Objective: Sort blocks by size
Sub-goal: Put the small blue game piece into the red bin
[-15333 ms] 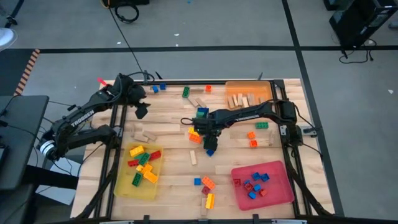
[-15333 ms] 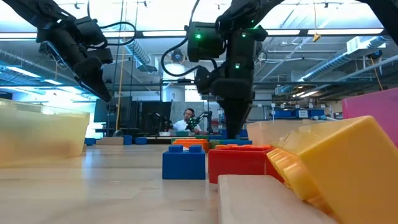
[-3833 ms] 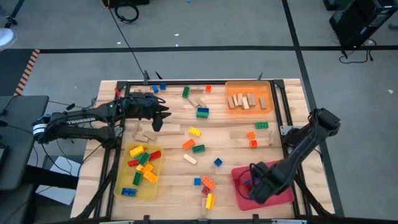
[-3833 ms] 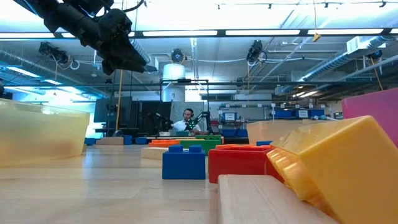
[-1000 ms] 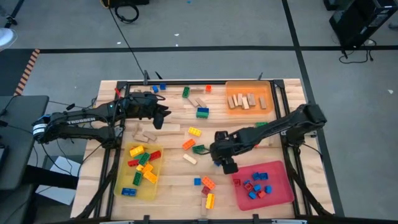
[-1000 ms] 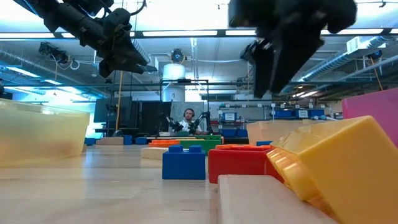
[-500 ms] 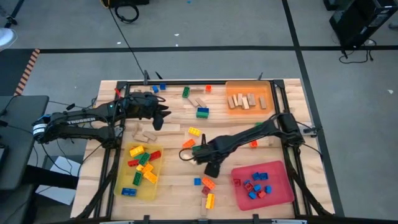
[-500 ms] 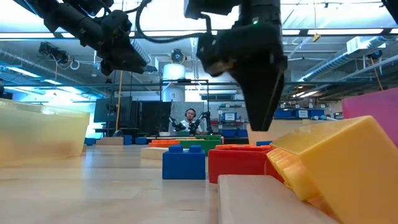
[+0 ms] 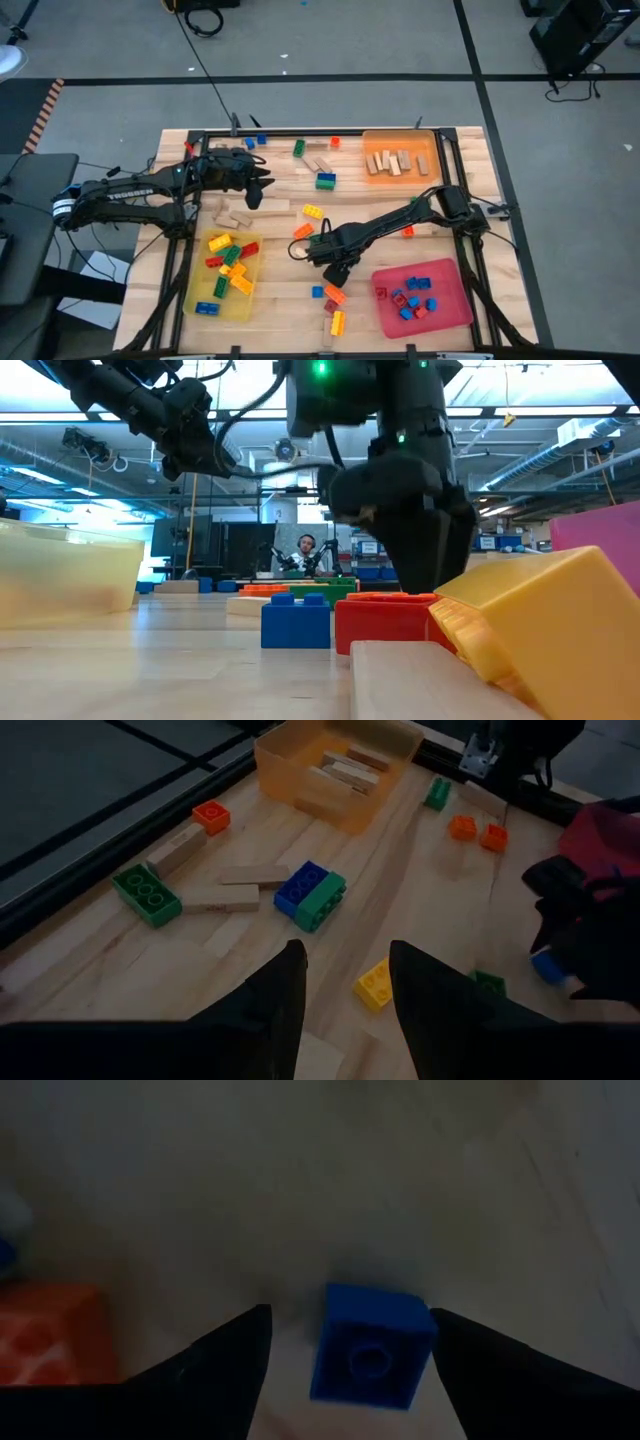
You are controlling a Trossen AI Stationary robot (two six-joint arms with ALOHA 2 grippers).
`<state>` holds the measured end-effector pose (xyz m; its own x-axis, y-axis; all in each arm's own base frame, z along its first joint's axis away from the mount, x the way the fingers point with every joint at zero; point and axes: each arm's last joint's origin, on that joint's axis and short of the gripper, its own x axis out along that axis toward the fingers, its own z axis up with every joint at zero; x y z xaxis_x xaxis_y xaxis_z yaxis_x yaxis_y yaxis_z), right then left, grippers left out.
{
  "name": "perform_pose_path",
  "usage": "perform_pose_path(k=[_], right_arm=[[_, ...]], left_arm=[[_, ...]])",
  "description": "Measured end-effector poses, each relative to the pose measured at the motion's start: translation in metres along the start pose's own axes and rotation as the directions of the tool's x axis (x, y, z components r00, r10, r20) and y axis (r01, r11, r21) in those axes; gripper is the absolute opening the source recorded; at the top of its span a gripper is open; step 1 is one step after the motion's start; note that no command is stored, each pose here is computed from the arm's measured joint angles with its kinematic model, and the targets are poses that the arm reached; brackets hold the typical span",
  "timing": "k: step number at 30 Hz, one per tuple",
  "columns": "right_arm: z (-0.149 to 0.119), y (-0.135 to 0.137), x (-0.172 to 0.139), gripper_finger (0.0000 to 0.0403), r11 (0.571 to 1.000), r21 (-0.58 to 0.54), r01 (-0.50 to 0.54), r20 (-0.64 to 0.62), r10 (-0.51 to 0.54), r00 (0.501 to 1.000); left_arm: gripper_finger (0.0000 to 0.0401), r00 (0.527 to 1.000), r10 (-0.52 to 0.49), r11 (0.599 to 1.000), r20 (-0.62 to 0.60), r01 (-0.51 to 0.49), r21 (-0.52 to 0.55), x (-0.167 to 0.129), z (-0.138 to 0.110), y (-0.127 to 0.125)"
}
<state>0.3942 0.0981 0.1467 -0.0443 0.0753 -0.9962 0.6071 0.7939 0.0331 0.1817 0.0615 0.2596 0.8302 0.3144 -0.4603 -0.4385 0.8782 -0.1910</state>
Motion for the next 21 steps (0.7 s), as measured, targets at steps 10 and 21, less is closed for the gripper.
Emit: perform_pose_path(k=[10, 21], right_arm=[[-0.001, -0.002, 0.001, 0.0151, 1.000, 0.003, 0.027, -0.008, -0.027, 1.000], [-0.055, -0.023, -0.115, 0.0152, 0.993, 0.117, -0.035, 0.275, 0.002, 0.961]], left_arm=[[0.0154, 1.000, 0.021, 1.000, 0.009, -0.021, 0.000, 0.000, 0.001, 0.001], [0.0154, 1.000, 0.019, 1.000, 0.016, -0.019, -0.001, 0.000, 0.001, 0.000]])
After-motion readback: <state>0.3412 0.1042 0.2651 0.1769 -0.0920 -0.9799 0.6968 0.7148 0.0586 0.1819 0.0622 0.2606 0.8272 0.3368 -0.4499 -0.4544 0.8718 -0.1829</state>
